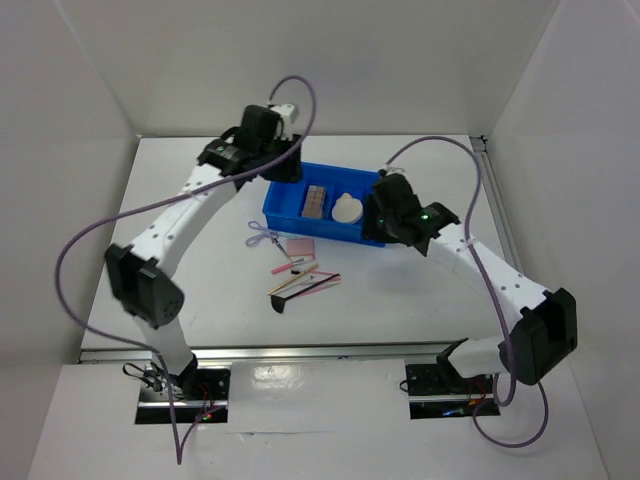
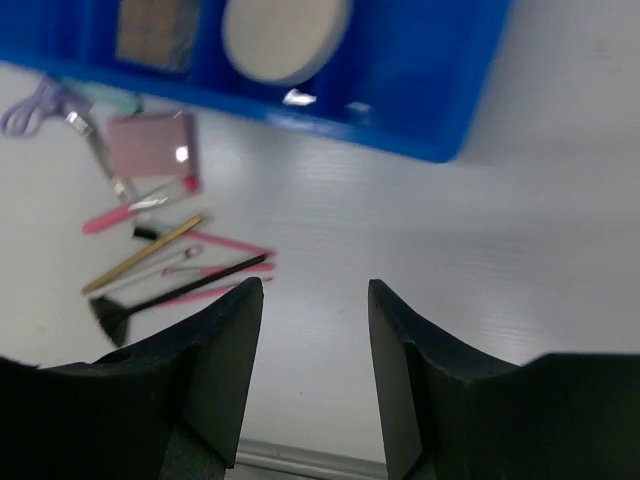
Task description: Organize the makeup
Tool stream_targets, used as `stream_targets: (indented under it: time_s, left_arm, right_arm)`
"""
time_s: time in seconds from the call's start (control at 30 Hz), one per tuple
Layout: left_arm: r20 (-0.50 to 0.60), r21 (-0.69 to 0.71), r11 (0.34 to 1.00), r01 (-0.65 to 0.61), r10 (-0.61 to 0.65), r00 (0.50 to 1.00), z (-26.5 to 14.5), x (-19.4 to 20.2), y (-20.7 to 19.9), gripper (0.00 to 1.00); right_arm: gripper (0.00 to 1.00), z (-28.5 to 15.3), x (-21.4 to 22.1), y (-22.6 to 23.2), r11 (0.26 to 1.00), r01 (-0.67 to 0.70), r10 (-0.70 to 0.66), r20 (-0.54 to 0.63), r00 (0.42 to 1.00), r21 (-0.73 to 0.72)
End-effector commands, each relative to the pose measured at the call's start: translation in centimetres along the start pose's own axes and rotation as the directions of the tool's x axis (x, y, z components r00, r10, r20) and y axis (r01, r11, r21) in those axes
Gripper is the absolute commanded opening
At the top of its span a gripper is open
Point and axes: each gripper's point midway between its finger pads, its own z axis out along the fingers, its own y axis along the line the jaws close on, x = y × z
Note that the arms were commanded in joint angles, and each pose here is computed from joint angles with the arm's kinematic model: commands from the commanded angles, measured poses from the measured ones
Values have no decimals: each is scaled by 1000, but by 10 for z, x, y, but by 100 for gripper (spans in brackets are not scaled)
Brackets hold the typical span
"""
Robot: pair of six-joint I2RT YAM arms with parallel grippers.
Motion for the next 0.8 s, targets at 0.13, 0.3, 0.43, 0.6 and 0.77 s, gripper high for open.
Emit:
stream_targets:
  time_s: [0.13, 0.3, 0.43, 0.6, 0.77]
  left_arm:
    - [64, -148, 953, 265, -258, 964, -78, 54, 80, 50]
    - [17, -291, 884, 367, -379, 925, -99, 122, 125, 49]
    - [21, -288, 871, 399, -411, 912, -109, 136, 133, 49]
    - [36, -285, 865, 413, -421, 906, -116, 135, 136, 49]
    - [26, -290, 864, 412, -423, 906, -116, 138, 135, 48]
  right_arm:
    - [53, 7, 70, 104, 971, 184, -201, -108, 974, -150]
    - [55, 26, 121, 149, 939, 266, -310, -201, 929, -220]
    - [61, 37, 145, 150, 984, 119, -155, -305, 940, -134]
    - [58, 47, 156, 156, 995, 3, -37, -336, 941, -102]
    - [50, 63, 169, 155, 998, -12, -10, -366, 931, -56]
